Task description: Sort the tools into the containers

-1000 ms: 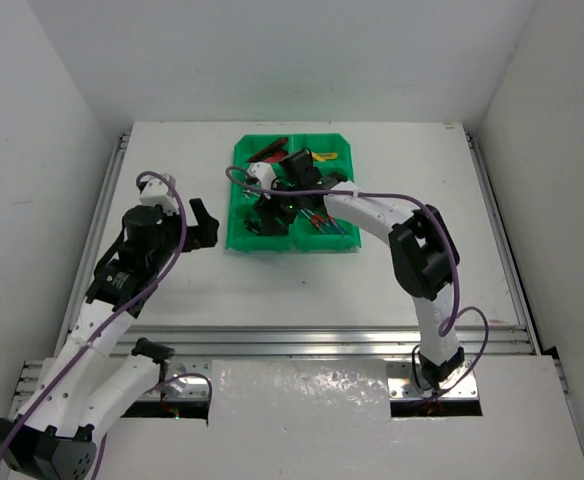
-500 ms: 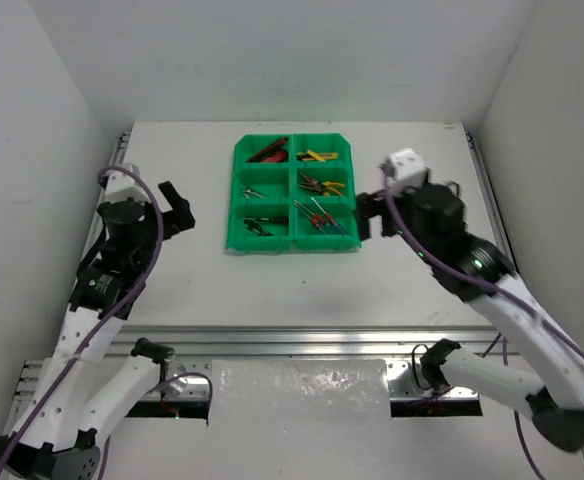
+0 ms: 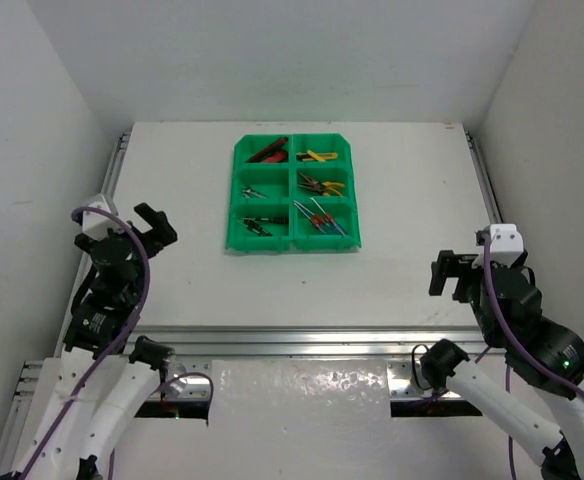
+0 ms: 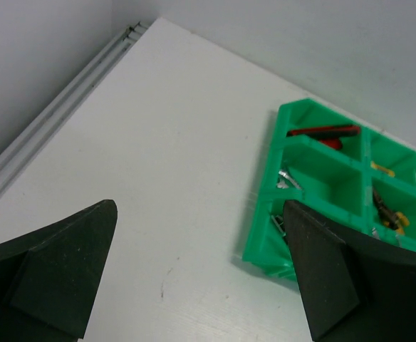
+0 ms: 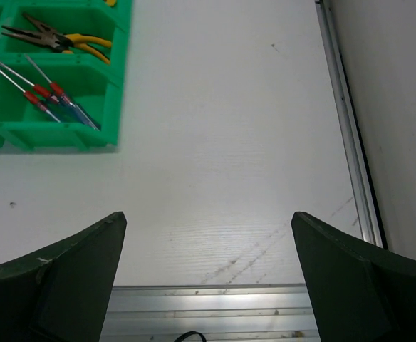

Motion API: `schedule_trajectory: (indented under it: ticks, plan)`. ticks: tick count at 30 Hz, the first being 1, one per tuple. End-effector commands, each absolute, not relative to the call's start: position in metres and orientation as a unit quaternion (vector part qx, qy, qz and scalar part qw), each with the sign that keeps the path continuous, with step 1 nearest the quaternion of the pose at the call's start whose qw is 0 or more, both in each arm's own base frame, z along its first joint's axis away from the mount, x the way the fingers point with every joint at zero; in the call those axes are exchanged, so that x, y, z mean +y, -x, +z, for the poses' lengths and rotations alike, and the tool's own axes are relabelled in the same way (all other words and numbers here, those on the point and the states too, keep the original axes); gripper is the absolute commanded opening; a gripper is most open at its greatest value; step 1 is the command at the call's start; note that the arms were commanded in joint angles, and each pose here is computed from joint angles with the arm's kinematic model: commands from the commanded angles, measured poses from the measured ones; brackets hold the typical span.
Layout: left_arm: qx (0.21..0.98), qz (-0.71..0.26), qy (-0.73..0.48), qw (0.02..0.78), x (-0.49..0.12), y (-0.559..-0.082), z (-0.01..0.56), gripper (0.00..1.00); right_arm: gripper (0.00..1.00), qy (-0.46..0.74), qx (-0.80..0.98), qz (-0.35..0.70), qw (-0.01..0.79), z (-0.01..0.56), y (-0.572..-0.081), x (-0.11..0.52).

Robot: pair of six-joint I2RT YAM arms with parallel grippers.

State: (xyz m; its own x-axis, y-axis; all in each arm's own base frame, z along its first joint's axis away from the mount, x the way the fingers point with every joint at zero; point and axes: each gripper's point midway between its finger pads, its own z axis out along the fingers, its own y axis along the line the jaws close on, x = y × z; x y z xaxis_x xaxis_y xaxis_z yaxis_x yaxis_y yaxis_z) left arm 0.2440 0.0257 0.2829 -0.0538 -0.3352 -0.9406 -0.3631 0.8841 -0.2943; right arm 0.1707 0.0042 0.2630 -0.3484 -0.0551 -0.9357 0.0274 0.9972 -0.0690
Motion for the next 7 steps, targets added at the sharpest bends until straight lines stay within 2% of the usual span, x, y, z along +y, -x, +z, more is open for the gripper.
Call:
schedule_trajectory:
  ticks: [1, 7]
  plan:
    - [0.718, 0.008, 0.227, 0.658, 0.024, -0.252, 0.286, 1.00, 0.99, -0.005, 0.831, -0.051, 0.554, 0.248, -0.167, -0.002]
    - [0.720, 0.012, 0.227, 0.656, 0.025, -0.250, 0.282, 1.00, 0.99, 0.006, 0.840, -0.026, 0.543, 0.242, -0.175, 0.016]
